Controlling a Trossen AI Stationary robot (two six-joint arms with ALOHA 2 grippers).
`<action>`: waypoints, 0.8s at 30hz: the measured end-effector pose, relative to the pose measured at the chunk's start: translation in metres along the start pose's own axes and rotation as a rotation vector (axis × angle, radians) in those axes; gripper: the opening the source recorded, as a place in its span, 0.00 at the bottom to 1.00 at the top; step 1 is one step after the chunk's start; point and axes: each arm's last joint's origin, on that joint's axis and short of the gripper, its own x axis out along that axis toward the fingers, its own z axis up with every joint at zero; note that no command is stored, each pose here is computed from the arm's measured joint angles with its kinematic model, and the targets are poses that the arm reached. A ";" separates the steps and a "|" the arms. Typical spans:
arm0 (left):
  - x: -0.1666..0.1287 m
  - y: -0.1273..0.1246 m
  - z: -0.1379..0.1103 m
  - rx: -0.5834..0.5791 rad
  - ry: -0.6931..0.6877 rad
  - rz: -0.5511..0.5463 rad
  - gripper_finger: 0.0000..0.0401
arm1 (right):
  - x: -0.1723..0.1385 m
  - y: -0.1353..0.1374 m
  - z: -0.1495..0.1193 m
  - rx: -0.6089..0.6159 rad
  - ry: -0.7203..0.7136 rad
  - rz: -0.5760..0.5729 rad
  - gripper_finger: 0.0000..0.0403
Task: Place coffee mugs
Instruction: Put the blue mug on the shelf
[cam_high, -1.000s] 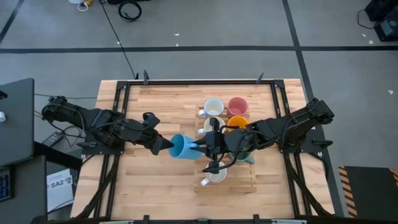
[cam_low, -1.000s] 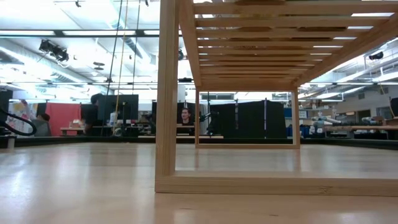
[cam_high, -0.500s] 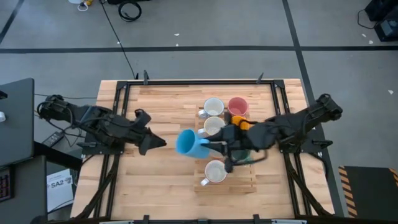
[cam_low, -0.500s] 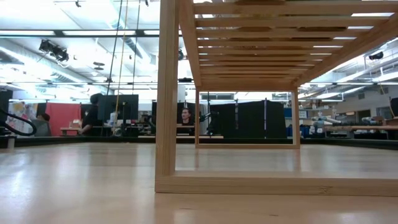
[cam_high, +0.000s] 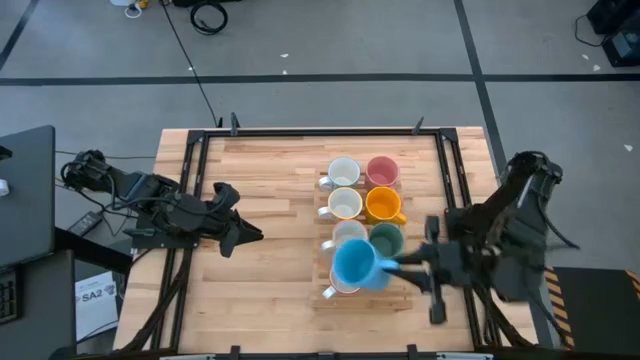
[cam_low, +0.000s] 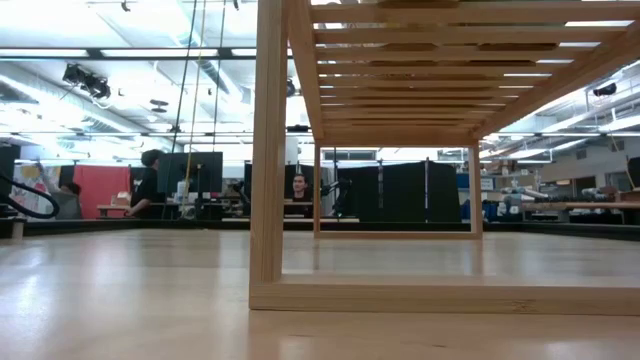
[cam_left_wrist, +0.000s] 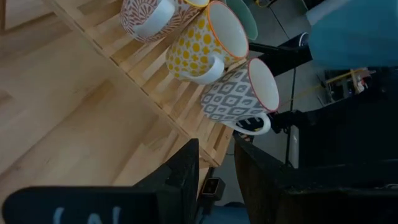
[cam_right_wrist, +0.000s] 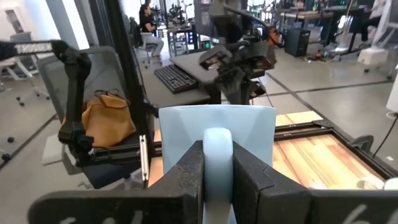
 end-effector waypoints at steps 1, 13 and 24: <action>0.000 0.000 0.000 0.001 0.002 -0.001 0.27 | -0.005 0.007 -0.004 -0.012 -0.002 -0.001 0.14; 0.000 -0.001 -0.002 -0.003 0.004 -0.003 0.27 | -0.047 0.080 -0.064 -0.192 -0.065 -0.123 0.14; 0.000 -0.001 -0.002 -0.003 0.003 -0.002 0.27 | -0.038 0.117 -0.119 -0.354 -0.127 -0.291 0.15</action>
